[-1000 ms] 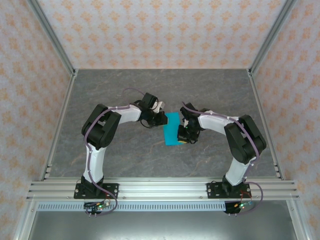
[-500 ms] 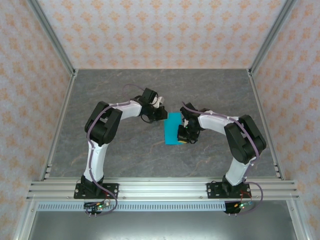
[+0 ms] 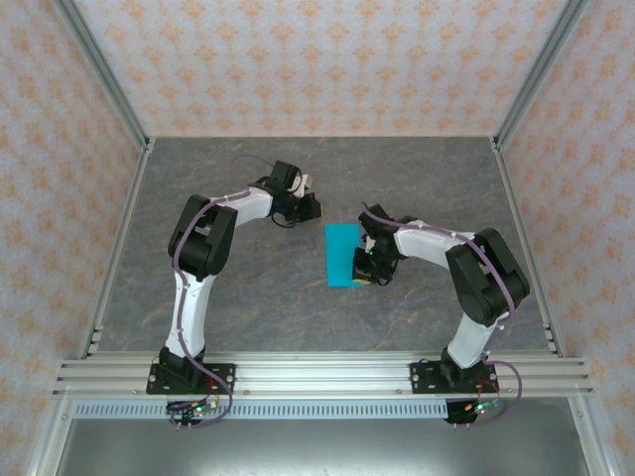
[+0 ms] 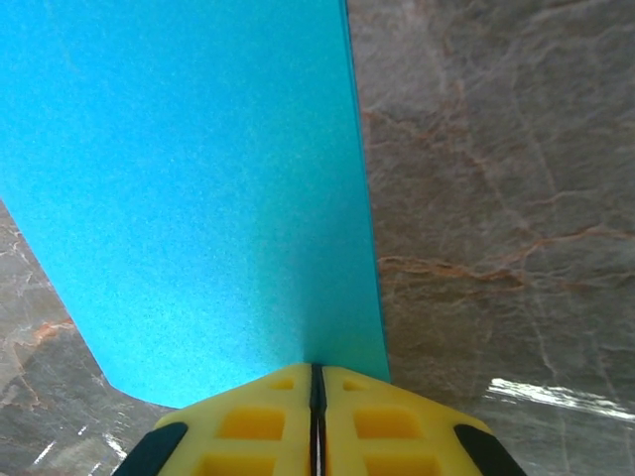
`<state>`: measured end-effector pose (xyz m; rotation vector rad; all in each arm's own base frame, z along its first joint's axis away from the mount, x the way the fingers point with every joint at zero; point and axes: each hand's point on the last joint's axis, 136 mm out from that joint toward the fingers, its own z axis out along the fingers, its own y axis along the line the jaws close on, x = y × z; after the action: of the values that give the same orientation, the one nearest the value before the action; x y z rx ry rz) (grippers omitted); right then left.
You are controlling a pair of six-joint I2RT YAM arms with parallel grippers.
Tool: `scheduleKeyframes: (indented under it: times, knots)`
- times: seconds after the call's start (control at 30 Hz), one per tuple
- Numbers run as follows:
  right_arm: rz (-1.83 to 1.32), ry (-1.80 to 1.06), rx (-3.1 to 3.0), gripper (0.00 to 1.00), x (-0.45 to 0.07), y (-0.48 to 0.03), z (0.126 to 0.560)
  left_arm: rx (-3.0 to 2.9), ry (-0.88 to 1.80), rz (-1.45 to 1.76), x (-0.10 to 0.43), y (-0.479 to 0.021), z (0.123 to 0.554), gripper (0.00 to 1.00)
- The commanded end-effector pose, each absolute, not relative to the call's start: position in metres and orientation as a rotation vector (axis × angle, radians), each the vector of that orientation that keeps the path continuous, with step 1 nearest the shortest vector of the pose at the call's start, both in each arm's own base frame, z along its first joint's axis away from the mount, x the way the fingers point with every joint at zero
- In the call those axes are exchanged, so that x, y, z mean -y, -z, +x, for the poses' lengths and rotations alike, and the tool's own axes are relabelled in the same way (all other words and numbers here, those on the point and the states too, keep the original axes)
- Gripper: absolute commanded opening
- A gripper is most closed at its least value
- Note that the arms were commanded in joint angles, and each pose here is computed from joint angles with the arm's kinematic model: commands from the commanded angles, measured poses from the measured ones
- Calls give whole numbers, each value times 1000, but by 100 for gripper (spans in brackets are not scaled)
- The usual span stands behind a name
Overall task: Fold a paper plane with a square sheet of paper (fold left side to right side)
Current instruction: First fold the square sheet of paper in half at the center of the table, then fold the triangle a second time at the center of the table.
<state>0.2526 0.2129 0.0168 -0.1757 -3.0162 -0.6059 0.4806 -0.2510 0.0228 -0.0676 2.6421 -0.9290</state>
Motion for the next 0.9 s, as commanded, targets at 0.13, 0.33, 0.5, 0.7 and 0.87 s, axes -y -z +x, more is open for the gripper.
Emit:
scheduleKeyframes:
  times: [0.13,0.33,0.5,0.7,0.87]
  knots:
    - [-155,671,3189,35,-213,-52,282,-2565,835,-92,220,-77,462,11]
    - [-216,793,3288,57,-204,-86,310,-2488,809,-100,205,-115,421,20]
    - [-253,938,3179,60,-208,-76,320,-2473,769,-101,196,-122,384,31]
    - [-325,914,3090,60,-210,-53,313,-2511,763,-70,203,-115,362,34]
    - [-363,898,3046,58,-208,-42,304,-2521,767,-52,214,-111,361,35]
